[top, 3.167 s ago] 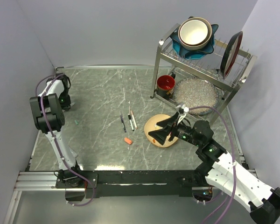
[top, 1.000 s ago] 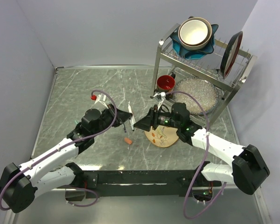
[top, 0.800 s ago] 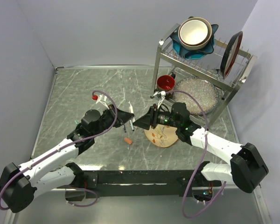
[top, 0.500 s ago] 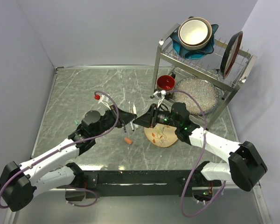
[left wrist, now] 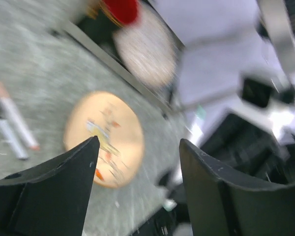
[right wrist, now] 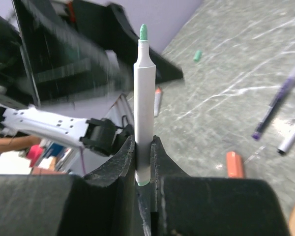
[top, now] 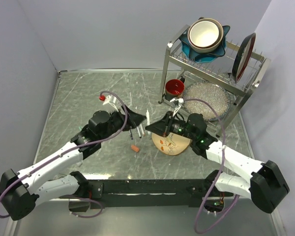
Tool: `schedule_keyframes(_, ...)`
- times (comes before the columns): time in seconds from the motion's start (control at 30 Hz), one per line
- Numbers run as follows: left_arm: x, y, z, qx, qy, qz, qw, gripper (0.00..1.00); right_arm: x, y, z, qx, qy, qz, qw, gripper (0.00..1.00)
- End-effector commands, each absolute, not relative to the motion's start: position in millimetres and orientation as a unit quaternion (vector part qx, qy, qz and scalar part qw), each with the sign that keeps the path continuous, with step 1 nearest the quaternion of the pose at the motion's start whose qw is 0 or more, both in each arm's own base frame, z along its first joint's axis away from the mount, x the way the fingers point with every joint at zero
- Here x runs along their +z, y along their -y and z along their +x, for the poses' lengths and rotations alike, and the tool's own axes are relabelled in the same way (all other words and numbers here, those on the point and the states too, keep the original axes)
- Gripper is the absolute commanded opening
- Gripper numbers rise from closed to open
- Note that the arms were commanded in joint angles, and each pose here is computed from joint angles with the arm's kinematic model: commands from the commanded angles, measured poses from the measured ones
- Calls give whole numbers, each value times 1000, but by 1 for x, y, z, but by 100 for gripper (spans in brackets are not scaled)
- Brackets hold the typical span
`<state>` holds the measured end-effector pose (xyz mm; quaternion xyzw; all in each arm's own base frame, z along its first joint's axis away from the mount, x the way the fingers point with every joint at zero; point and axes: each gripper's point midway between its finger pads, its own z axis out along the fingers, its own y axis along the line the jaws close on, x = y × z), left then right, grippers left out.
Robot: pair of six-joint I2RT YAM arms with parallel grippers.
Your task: Insert the pens into the pen caps
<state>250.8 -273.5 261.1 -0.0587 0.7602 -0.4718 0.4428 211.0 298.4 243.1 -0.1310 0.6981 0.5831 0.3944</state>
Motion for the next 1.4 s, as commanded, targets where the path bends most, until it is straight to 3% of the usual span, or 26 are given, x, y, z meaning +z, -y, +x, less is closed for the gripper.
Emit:
schedule_keyframes(0.0,262,217,288,-343,-773,-183,501,69,245,-282,217,554,-698,-123,437,0)
schedule_keyframes(0.27,186,56,330,-126,-769,-412,472,65,251,-274,205,557,-691,-134,442,0)
schedule_keyframes(0.43,142,-31,326,36,-759,-488,429,59,255,-275,194,575,-681,-144,430,0)
schedule_keyframes(0.73,85,-65,335,154,-781,-504,336,51,261,-278,184,596,-665,-159,420,0)
schedule_keyframes(0.87,84,-73,348,180,-776,-503,334,46,262,-276,185,596,-665,-155,422,0)
schedule_keyframes(1.37,32,-56,352,149,-821,-472,285,39,260,-274,185,588,-669,-155,427,0)
